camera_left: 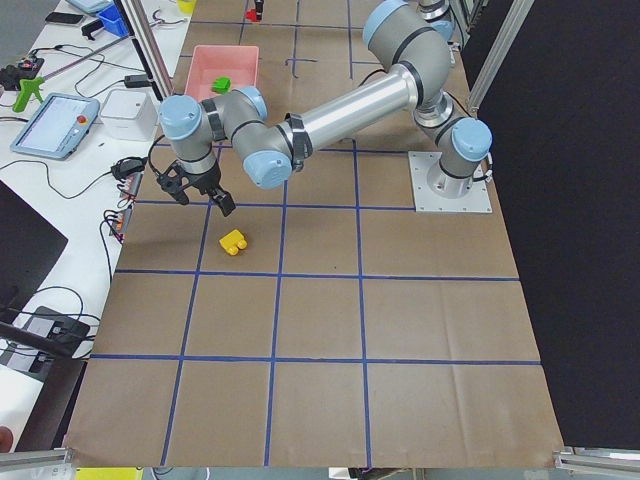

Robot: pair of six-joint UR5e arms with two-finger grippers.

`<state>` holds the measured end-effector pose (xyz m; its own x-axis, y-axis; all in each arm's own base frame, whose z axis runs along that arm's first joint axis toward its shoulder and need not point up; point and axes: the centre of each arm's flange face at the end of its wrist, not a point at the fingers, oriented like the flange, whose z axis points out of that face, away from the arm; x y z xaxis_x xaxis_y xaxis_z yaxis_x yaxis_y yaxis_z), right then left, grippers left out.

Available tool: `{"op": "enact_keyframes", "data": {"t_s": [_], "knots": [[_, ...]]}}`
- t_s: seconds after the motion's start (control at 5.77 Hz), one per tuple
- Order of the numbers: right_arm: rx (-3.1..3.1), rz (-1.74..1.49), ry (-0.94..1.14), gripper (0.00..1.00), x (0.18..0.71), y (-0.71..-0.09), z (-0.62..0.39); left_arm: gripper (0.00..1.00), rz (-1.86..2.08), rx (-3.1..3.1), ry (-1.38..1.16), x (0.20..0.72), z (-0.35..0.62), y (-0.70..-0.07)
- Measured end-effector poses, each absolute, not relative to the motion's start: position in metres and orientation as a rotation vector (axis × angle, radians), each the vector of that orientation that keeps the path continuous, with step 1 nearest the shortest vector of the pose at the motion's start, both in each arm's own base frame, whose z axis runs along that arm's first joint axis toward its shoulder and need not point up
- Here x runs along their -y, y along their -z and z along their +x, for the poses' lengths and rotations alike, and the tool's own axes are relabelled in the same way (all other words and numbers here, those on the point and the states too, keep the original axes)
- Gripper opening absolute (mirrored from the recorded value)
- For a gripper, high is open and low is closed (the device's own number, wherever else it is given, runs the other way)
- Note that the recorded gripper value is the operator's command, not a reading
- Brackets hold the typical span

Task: Put all blocks into box

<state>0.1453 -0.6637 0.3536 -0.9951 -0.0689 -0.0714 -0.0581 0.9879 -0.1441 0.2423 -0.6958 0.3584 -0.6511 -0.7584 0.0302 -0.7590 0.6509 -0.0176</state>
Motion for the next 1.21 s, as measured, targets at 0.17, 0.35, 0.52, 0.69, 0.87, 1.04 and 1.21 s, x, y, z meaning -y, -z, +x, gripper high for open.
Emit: {"op": "enact_keyframes", "data": {"t_s": [0.17, 0.35, 0.52, 0.69, 0.87, 1.04, 1.21], "knots": [[-2.939, -0.062, 0.231, 0.05, 0.674, -0.356, 0.196, 0.99, 1.323, 2.829, -0.065, 0.689, 0.241, -0.339], [-2.856, -0.069, 0.287, 0.36, 0.696, -0.356, 0.240, 0.99, 1.328, 2.824, -0.047, 0.689, 0.240, -0.321], [-2.811, -0.104, 0.371, 0.99, 0.721, -0.359, 0.274, 0.99, 1.328, 2.818, -0.034, 0.694, 0.241, -0.298], [-2.791, -0.135, 0.430, 1.00, 0.738, -0.358, 0.296, 0.99, 1.323, 2.814, -0.040, 0.704, 0.244, -0.267], [-2.792, -0.153, 0.443, 1.00, 0.742, -0.356, 0.305, 0.99, 1.318, 2.813, -0.044, 0.712, 0.247, -0.239], [-2.803, -0.152, 0.408, 1.00, 0.740, -0.354, 0.307, 0.99, 1.313, 2.814, -0.032, 0.716, 0.248, -0.219], [-2.830, -0.127, 0.310, 1.00, 0.733, -0.355, 0.301, 0.99, 1.308, 2.814, -0.003, 0.717, 0.246, -0.201]]}}
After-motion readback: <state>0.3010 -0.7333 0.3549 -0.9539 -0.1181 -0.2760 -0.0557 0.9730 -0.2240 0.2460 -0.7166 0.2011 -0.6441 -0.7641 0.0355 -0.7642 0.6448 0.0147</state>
